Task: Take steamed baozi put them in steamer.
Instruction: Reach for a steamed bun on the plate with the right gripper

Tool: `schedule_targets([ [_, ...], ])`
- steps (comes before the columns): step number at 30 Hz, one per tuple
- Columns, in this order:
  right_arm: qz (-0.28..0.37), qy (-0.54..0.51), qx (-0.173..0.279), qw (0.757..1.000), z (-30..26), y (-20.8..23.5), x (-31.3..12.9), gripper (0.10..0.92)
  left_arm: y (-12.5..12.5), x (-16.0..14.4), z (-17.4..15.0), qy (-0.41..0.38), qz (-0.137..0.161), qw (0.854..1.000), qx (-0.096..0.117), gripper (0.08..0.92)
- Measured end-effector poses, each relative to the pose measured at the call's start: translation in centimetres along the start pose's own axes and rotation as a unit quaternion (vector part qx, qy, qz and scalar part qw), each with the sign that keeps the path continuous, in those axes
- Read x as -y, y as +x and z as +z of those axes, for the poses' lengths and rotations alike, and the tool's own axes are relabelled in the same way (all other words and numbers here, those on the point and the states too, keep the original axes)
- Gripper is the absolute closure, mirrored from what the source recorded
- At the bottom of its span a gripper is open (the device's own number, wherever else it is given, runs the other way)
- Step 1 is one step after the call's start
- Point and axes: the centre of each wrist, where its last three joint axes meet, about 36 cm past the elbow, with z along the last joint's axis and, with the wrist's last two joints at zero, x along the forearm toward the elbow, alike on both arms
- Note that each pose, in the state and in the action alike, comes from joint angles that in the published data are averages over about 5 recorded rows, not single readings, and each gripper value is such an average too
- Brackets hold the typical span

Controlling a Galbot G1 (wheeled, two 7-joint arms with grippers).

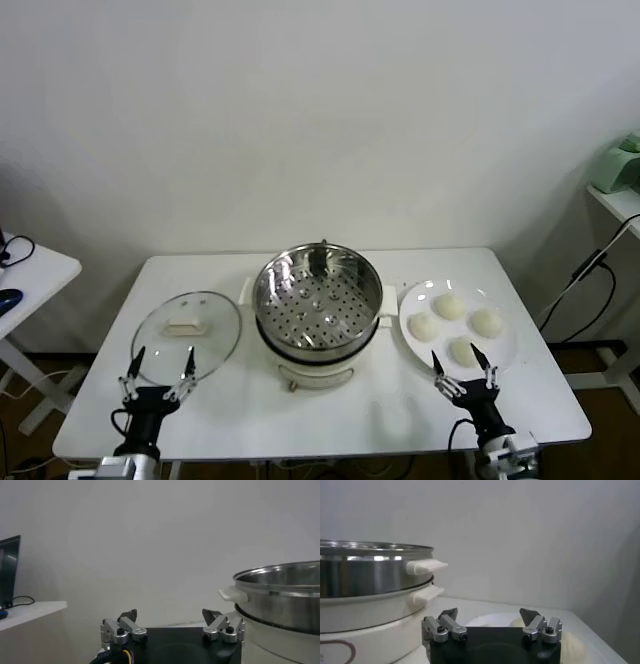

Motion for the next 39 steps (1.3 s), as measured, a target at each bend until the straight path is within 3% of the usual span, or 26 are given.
schedule_targets([
  [11,-0.056,0.099,-0.015,0.993,-3.9,-4.7,6.3,0.200,-0.1,0.3,0.0,-0.009,0.008,1.000,0.000,0.177],
  [19,-0.155,0.221,-0.055,0.961,-8.6,-10.4,13.2,0.200,-0.1,0.4,0.1,-0.016,0.015,1.000,-0.001,0.177],
  [27,-0.271,0.332,-0.116,0.896,-13.8,-17.7,19.1,0.200,0.1,0.0,0.6,-0.022,0.019,1.000,-0.006,0.177],
  [39,-0.407,0.437,-0.248,0.763,-21.0,-28.2,23.5,0.200,-0.3,-0.2,0.7,-0.021,0.018,1.000,-0.005,0.177],
])
